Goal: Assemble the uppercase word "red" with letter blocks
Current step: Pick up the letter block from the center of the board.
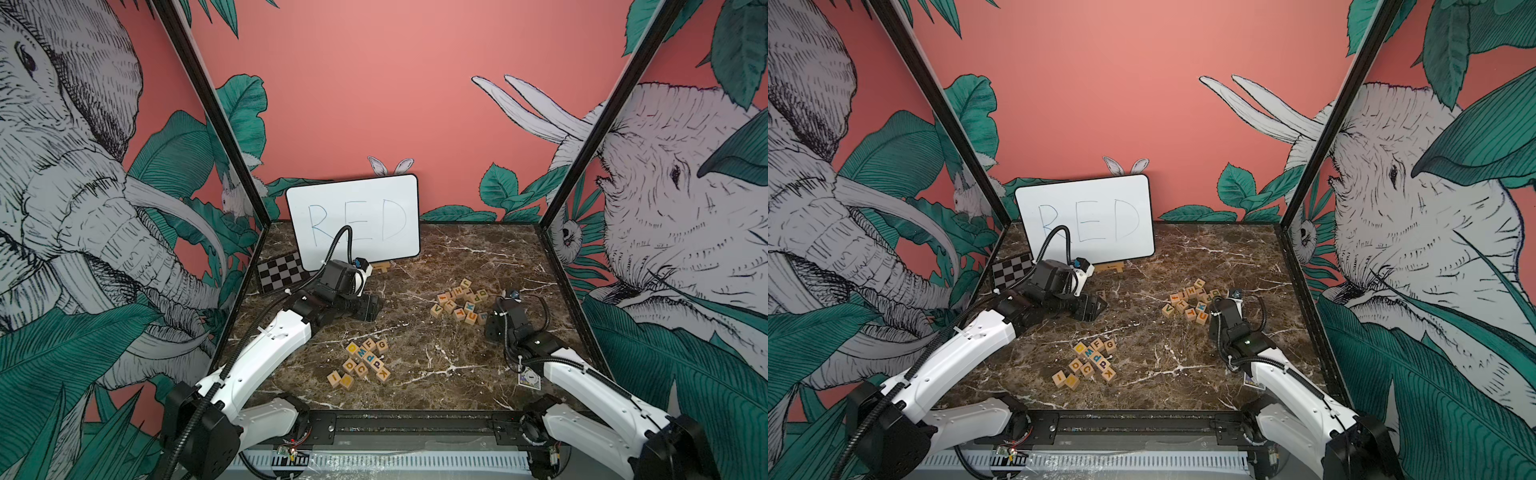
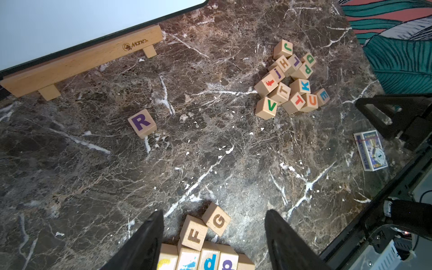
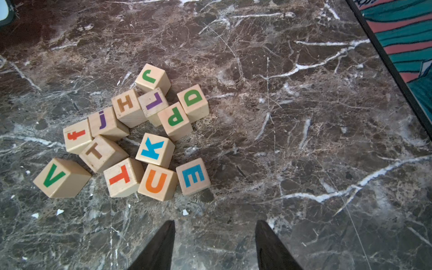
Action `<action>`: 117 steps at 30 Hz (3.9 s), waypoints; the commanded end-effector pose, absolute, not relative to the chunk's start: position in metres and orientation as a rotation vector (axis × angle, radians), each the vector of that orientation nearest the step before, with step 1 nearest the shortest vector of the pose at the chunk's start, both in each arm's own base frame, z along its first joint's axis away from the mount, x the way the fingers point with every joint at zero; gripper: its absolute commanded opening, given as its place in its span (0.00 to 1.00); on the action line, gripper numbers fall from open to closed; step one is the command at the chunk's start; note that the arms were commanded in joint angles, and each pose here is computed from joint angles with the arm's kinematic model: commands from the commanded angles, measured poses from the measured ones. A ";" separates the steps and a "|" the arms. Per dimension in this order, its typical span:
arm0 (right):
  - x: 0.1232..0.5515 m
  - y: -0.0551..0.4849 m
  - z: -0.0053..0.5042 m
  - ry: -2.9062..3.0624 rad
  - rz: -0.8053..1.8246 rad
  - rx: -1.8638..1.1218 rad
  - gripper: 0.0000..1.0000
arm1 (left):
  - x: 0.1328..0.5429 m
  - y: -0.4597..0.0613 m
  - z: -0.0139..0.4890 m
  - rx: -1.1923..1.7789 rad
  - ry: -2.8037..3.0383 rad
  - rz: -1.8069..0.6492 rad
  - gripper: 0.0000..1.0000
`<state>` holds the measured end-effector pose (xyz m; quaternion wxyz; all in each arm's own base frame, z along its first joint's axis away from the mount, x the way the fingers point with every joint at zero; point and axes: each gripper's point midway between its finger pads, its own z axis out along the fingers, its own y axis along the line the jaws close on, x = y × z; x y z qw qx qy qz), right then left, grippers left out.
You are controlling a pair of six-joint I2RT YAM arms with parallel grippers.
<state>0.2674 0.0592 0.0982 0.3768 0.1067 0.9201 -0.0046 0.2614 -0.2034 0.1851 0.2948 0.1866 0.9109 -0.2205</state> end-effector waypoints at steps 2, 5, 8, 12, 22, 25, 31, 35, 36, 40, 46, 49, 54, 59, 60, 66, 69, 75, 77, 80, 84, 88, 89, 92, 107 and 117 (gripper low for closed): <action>0.269 0.059 0.102 2.362 0.053 0.548 0.55 | 0.261 -0.197 0.191 0.477 2.398 -0.561 0.71; 0.268 0.061 0.102 2.354 0.111 0.756 0.56 | 0.261 -0.196 0.192 0.467 2.396 -0.558 0.71; 0.269 0.062 0.099 2.331 0.156 0.954 0.57 | 0.261 -0.196 0.192 0.464 2.397 -0.560 0.71; 0.278 0.069 0.085 2.340 0.183 1.111 0.56 | 0.261 -0.195 0.192 0.460 2.395 -0.559 0.71; 0.308 0.077 0.074 2.353 0.134 1.194 0.54 | 0.260 -0.194 0.194 0.460 2.385 -0.559 0.71; 0.309 0.074 0.071 2.335 0.115 1.245 0.55 | 0.261 -0.193 0.195 0.458 2.381 -0.550 0.71; 0.305 0.072 0.063 2.341 0.075 1.323 0.55 | 0.261 -0.192 0.196 0.456 2.377 -0.542 0.71; 0.302 0.067 0.059 2.316 0.043 1.363 0.54 | 0.261 -0.191 0.197 0.453 2.371 -0.539 0.71; 0.302 0.067 0.058 2.311 0.049 1.366 0.55 | 0.261 -0.191 0.197 0.452 2.370 -0.538 0.71; 0.308 0.068 0.058 2.305 0.052 1.354 0.54 | 0.261 -0.191 0.197 0.453 2.371 -0.537 0.71; 0.311 0.072 0.051 2.315 0.043 1.374 0.54 | 0.261 -0.190 0.196 0.455 2.371 -0.536 0.71; 0.315 0.074 0.048 2.319 0.047 1.372 0.53 | 0.261 -0.190 0.196 0.453 2.369 -0.529 0.71; 0.319 0.071 0.047 2.319 0.004 1.353 0.51 | 0.261 -0.190 0.195 0.454 2.373 -0.533 0.71; 0.318 0.073 0.036 2.339 -0.008 1.360 0.47 | 0.262 -0.190 0.195 0.454 2.372 -0.531 0.71; 0.318 0.074 0.034 2.346 -0.008 1.361 0.46 | 0.262 -0.190 0.195 0.454 2.372 -0.530 0.71; 0.320 0.074 0.033 2.351 -0.013 1.353 0.44 | 0.262 -0.190 0.195 0.455 2.370 -0.529 0.71; 0.319 0.073 0.032 2.354 -0.021 1.350 0.42 | 0.262 -0.190 0.195 0.454 2.371 -0.527 0.71; 0.318 0.072 0.031 2.356 -0.033 1.335 0.38 | 0.262 -0.190 0.195 0.455 2.366 -0.527 0.71; 0.318 0.071 0.032 2.354 -0.030 1.337 0.37 | 0.262 -0.189 0.195 0.454 2.365 -0.527 0.71; 0.318 0.071 0.032 2.352 -0.027 1.332 0.35 | 0.262 -0.190 0.195 0.458 2.366 -0.526 0.71; 0.316 0.068 0.033 2.342 -0.029 1.320 0.34 | 0.262 -0.189 0.195 0.455 2.364 -0.523 0.71; 0.315 0.064 0.037 2.330 -0.005 1.290 0.30 | 0.262 -0.189 0.196 0.454 2.363 -0.521 0.71; 0.316 0.064 0.038 2.331 0.009 1.259 0.29 | 0.262 -0.189 0.196 0.455 2.360 -0.522 0.71; 0.317 0.062 0.041 2.344 0.025 1.159 0.23 | 0.262 -0.189 0.195 0.455 2.363 -0.519 0.71; 0.303 0.069 0.080 2.440 0.028 0.292 0.23 | 0.264 -0.185 0.197 0.451 2.358 -0.492 0.71; 0.284 0.102 0.130 2.372 0.240 -0.090 0.24 | 0.268 -0.177 0.197 0.417 2.370 -0.448 0.71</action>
